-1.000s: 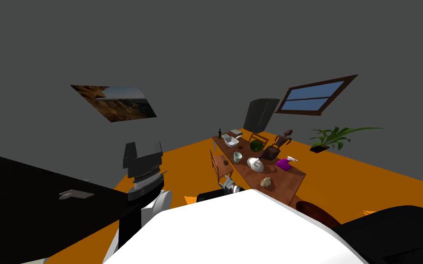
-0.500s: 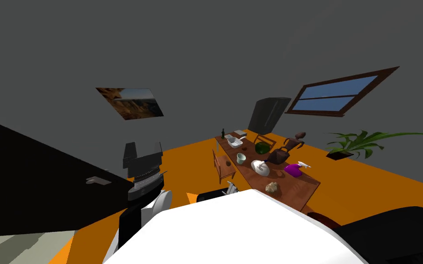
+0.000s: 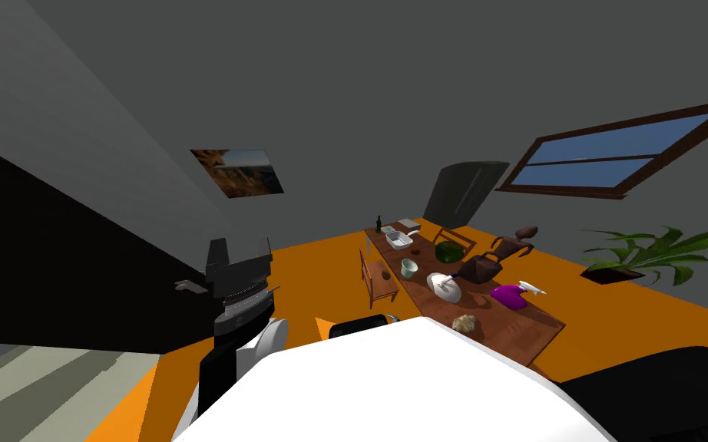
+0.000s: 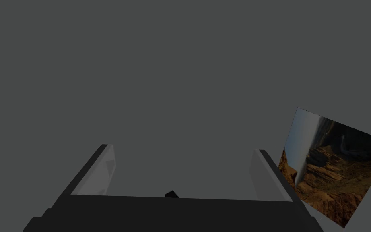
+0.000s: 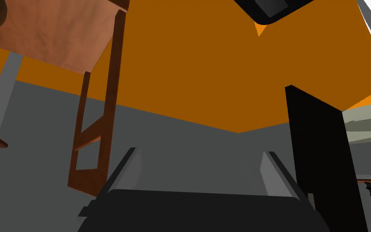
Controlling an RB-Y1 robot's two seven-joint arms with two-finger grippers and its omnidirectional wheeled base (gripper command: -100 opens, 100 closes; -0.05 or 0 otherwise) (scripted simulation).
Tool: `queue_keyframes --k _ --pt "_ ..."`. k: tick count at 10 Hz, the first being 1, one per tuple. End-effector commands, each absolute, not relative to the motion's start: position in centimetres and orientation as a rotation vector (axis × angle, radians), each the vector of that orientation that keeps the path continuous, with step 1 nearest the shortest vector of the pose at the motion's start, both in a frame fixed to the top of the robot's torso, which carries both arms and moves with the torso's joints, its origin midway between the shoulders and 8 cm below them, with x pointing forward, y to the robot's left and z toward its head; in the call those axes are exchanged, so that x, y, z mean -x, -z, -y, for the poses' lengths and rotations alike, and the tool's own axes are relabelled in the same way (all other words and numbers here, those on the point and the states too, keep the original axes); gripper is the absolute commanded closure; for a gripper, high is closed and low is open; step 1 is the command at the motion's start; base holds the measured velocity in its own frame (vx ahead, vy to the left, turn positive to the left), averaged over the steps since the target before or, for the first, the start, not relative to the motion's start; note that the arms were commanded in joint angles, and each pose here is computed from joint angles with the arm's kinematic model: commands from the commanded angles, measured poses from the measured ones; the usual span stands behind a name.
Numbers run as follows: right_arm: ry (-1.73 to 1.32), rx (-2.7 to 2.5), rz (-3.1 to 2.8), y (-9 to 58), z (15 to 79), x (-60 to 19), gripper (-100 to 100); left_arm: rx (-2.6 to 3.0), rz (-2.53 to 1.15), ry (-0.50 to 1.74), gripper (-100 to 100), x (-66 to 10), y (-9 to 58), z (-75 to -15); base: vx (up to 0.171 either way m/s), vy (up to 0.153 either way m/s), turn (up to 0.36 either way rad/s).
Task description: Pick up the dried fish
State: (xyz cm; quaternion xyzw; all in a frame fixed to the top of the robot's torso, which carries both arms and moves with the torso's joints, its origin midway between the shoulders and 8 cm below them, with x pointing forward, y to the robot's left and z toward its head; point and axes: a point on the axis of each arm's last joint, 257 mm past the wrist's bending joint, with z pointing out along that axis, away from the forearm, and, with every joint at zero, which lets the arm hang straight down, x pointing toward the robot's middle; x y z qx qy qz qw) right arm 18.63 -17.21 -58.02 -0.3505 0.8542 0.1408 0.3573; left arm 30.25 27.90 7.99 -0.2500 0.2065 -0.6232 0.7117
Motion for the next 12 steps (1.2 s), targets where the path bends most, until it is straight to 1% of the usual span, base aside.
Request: queue_keyframes --k 1,2,4,5,6,8,10,12 --pt "-0.333 0.971 -2.228 59.0 19.2 -17.4 -100 0.554 -0.458 1.382 0 -30.2 -8.0 -27.9 -0.003 -0.013 0.122" --pt "-0.297 1.088 -2.24 60.3 21.3 -15.3 -100 0.554 -0.458 1.382 0 -30.2 -8.0 -27.9 -0.006 -0.017 0.243" --pt "-0.291 1.09 -2.25 60.5 21.7 -15.1 -100 0.554 -0.458 1.382 0 -30.2 -8.0 -27.9 -0.002 -0.018 0.021" --pt "-0.258 1.203 -2.254 61.4 23.9 -13.2 -100 0.554 -0.458 1.382 0 -30.2 -8.0 -27.9 -0.003 -0.015 0.157" --pt "-0.248 1.207 -2.268 61.8 24.6 -12.8 -100 0.554 -0.458 1.382 0 -30.2 -8.0 -27.9 -0.001 -0.023 0.137" --pt "-0.172 1.417 -2.278 63.0 29.9 -9.5 -100 0.554 -0.458 1.382 0 -30.2 -8.0 -27.9 -0.004 -0.051 0.217" --pt "-0.159 1.428 -2.297 63.3 30.9 -8.9 -100 0.554 -0.458 1.382 0 -30.2 -8.0 -27.9 -0.011 -0.046 0.035" --pt "-0.082 1.612 -2.306 63.7 36.7 -6.1 -100 0.554 -0.458 1.382 0 -30.2 -8.0 -27.9 -0.017 -0.057 0.166"
